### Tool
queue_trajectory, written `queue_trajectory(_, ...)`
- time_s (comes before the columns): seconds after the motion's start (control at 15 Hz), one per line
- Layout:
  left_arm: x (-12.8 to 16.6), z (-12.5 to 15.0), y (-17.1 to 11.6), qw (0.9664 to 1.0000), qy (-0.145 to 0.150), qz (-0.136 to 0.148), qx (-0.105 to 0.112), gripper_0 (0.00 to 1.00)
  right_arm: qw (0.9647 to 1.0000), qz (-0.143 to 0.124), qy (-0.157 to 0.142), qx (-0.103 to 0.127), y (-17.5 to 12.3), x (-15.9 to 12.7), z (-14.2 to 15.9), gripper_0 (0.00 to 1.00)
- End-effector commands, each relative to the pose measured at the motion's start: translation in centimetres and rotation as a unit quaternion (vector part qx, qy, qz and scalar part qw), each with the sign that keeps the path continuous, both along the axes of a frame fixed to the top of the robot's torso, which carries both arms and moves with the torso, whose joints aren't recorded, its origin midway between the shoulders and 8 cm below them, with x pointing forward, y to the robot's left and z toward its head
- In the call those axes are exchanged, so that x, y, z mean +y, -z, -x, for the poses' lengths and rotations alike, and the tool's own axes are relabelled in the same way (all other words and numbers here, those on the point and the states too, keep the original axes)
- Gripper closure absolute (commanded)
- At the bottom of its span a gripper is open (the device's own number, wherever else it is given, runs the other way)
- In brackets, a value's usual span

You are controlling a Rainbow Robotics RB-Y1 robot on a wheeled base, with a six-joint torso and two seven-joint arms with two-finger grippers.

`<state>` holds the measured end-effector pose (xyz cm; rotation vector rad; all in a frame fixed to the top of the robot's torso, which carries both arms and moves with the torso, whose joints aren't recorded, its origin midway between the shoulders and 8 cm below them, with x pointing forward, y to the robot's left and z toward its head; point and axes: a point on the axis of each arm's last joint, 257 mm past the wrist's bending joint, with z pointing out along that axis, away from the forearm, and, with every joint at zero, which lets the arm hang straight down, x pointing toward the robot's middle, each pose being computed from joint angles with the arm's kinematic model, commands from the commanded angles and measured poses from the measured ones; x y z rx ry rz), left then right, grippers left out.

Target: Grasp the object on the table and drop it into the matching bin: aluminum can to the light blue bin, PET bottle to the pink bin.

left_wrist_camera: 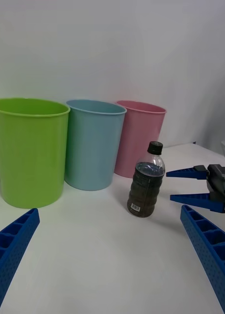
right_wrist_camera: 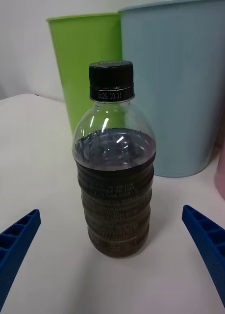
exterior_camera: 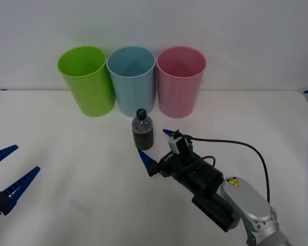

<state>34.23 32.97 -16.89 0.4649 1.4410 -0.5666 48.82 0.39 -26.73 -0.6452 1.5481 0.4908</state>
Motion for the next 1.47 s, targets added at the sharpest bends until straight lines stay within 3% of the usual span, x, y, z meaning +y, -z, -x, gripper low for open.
queue_trajectory(0.07, 0.0, 0.0, 0.0, 1.0, 0.0, 0.0, 0.0, 0.0, 0.9999, 0.003, 0.01, -0.002, -0.2, 0.8, -1.2, 0.0)
queue_trajectory(1.47, 0.0, 0.0, 0.0, 1.0, 0.0, 0.0, 0.0, 0.0, 0.9991, 0.019, 0.035, 0.013, 0.2, 4.7, -5.7, 0.0)
